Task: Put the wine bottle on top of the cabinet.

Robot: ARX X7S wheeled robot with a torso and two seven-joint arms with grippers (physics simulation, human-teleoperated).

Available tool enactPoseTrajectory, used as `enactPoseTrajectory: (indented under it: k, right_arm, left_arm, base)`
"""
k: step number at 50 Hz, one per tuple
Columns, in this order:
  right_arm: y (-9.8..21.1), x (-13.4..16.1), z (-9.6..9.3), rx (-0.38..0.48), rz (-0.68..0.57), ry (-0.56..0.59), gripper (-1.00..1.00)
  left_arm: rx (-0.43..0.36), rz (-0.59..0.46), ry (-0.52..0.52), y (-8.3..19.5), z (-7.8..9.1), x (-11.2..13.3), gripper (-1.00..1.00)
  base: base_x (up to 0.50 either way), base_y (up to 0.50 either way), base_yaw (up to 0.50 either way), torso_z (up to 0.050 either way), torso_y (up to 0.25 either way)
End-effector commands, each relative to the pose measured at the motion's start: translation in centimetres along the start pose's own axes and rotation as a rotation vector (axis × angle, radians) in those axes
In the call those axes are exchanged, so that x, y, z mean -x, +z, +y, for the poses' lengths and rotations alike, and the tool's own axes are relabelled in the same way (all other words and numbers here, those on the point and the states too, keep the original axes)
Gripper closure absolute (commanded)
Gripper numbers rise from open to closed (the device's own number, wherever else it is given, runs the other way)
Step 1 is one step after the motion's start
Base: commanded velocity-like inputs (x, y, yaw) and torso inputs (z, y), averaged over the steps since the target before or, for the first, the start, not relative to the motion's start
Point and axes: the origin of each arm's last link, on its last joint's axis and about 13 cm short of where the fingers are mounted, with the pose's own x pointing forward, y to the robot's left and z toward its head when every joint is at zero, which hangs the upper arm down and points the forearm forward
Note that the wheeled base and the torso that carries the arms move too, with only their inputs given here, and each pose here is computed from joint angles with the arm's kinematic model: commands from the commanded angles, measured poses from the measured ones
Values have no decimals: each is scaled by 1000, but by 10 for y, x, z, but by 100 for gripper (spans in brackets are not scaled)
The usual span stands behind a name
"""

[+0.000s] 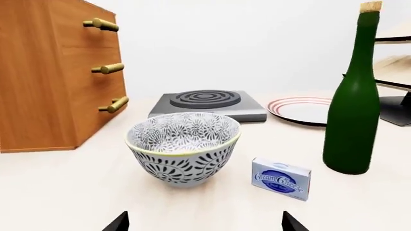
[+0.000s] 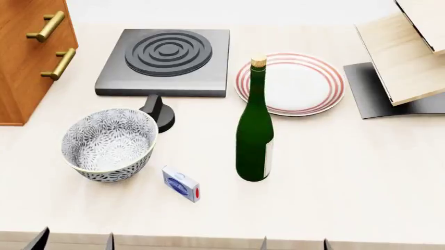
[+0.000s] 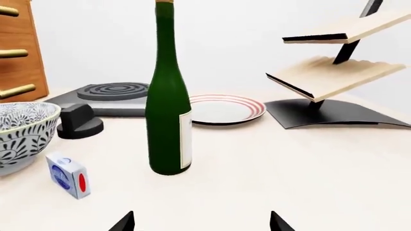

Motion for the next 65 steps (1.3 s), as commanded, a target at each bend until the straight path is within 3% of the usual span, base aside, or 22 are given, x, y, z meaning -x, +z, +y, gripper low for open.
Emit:
enactPoseTrajectory:
  k: [1, 12, 20, 34, 52, 54, 65]
  right_arm:
    - [15, 1, 2, 10, -48, 3, -100]
    - [60, 6, 7, 16, -167, 22, -100]
    - [95, 14, 10, -16, -254, 51, -100]
    - [131, 26, 10, -31, -347, 64, -100]
    - [139, 28, 8, -39, -385, 65, -100]
    - [138, 27, 8, -1, -372, 51, -100]
    - [137, 27, 9, 12, -356, 66, -100]
  left_arm:
    - [-20, -50, -30, 15, -4, 4, -100]
    - [5, -138, -47, 49, -6, 7, -100]
    - [5, -253, -65, 91, -8, 16, -100]
    - [-11, -379, -73, 137, -8, 32, -100]
    - [-14, -407, -77, 146, -10, 36, -100]
    - [-14, -408, -78, 146, -10, 36, -100]
    - [-13, -404, -78, 145, -9, 36, -100]
  base:
    - [0, 0, 0, 0, 0]
    - [0, 0, 0, 0, 0]
    - [0, 0, 0, 0, 0]
    - [0, 0, 0, 0, 0]
    - [0, 0, 0, 0, 0]
    - [0, 0, 0, 0, 0]
    - [0, 0, 0, 0, 0]
